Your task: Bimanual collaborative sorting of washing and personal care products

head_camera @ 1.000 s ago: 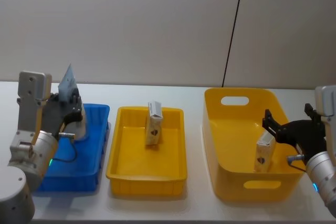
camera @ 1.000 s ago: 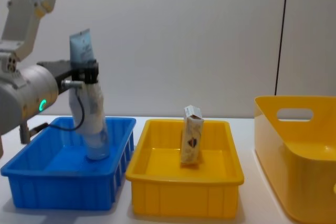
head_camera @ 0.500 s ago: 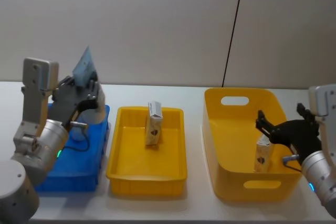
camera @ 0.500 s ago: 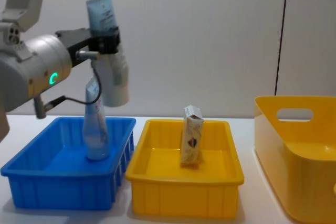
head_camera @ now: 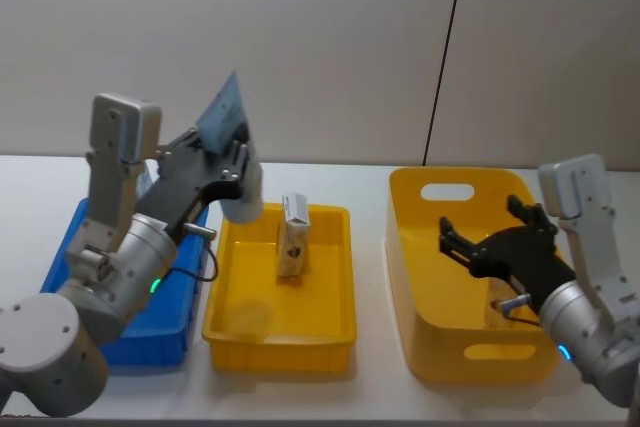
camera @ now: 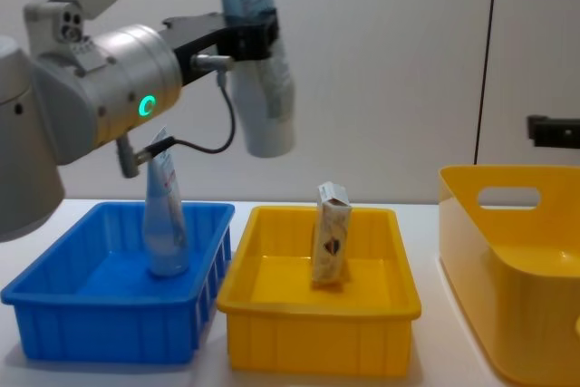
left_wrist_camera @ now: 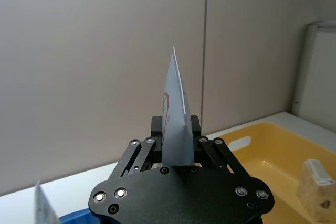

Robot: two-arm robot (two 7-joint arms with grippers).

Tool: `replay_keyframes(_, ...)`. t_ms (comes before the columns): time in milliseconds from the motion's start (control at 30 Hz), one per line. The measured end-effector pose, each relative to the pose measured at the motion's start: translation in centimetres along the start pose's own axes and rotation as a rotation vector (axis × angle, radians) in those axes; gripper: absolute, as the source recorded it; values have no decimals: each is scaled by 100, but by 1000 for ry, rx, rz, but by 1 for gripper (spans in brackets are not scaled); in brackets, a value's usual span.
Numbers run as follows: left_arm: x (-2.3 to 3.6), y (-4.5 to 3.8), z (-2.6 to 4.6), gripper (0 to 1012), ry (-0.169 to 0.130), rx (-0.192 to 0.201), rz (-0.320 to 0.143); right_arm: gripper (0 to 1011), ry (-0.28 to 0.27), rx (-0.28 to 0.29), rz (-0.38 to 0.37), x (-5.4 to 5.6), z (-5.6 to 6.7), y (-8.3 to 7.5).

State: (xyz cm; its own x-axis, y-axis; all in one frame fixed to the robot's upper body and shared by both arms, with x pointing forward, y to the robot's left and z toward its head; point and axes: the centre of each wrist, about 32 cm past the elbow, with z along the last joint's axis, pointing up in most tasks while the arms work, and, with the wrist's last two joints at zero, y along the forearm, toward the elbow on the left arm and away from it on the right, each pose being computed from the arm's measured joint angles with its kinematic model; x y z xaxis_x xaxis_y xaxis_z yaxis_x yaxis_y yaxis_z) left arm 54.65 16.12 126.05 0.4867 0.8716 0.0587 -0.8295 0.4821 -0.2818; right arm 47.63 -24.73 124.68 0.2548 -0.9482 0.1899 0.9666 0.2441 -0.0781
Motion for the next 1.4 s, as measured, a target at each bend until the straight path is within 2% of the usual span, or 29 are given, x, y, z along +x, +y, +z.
replay_keyframes(267,-124,-45,32,254,8,-16,-70,1002,-16,5,110,-23,37,91)
replay_keyframes(567,-234,-75,49,254,15,-27,-133,1002,-50,17,260,-63,117,222)
replay_keyframes(1000,-326,-101,72,254,17,-34,-190,1002,-108,26,412,-95,247,409)
replay_keyframes(1400,-355,-107,78,254,17,-35,-208,1002,-160,44,496,-87,367,576)
